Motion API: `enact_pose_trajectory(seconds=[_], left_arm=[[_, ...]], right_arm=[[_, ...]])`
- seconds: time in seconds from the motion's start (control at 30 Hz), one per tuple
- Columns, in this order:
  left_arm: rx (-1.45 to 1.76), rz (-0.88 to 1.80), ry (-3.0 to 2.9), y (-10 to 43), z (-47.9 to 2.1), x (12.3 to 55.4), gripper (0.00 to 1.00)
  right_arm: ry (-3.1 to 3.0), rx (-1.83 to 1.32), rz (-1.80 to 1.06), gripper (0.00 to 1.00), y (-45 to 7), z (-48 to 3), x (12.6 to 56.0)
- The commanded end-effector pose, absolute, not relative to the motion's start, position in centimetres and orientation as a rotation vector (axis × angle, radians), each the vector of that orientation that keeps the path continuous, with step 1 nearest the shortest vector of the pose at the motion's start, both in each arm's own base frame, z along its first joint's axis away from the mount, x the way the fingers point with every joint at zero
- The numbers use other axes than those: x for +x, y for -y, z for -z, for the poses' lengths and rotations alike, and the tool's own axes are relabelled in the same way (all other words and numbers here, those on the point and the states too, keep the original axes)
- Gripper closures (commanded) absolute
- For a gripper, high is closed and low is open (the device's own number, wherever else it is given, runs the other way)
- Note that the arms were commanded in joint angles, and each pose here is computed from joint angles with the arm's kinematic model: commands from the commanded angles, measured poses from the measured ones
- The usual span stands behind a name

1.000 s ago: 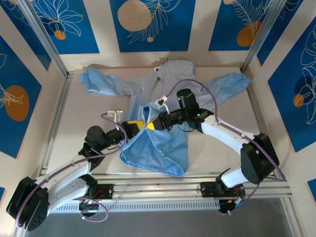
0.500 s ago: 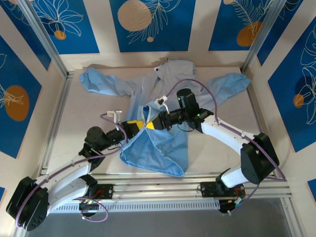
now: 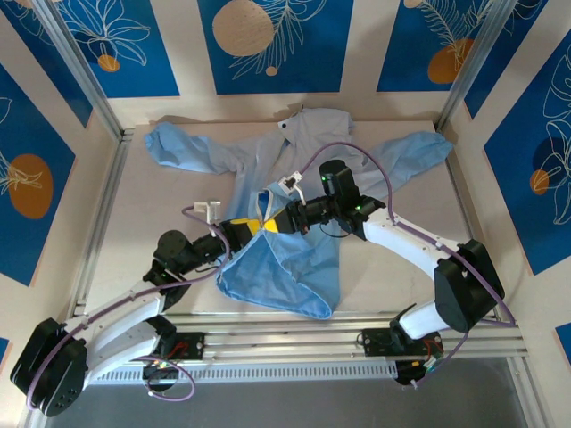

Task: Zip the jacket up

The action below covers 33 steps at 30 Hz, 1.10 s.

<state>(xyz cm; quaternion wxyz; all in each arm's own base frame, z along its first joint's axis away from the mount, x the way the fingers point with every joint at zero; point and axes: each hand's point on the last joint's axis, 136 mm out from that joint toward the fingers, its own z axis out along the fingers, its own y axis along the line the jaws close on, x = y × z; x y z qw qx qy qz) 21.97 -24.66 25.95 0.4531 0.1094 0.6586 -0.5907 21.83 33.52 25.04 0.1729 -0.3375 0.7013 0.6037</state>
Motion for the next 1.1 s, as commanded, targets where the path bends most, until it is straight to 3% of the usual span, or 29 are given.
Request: enact_pose_trajectory(seconds=[0.0,0.5,0.57,0.7,0.8,0.93,1.07], left_arm=[[0.325,1.503,-1.603,25.2,-26.3,20.7,1.00],[0.370,1.568,-1.747,26.4,-24.6,20.1,1.00],[0.361,1.557,-1.753,26.3,-24.4,20.3,1.00],[0.358,1.549,-1.753,26.1,-24.6,20.6,1.00],[0.369,1.546,-1.763,26.3,-24.5,20.7,1.00],[0.374,1.556,-1.766,26.5,-24.5,20.8,1.00],[0.382,1.558,-1.766,26.6,-24.6,20.8,1.00]], right_arm=[[-1.927,-0.953,-1.678,1.00,-34.0,-26.5,23.0],[-1.931,-0.961,-1.656,1.00,-33.1,-25.5,23.1],[-1.943,-0.957,-1.654,0.94,-33.0,-25.3,23.0],[-1.973,-0.913,-1.654,0.65,-32.5,-25.1,23.1],[-1.972,-0.879,-1.661,0.60,-32.1,-25.2,23.1],[-1.971,-0.860,-1.677,0.62,-32.0,-25.1,22.9],[-1.985,-0.839,-1.680,0.76,-31.9,-24.7,23.0]])
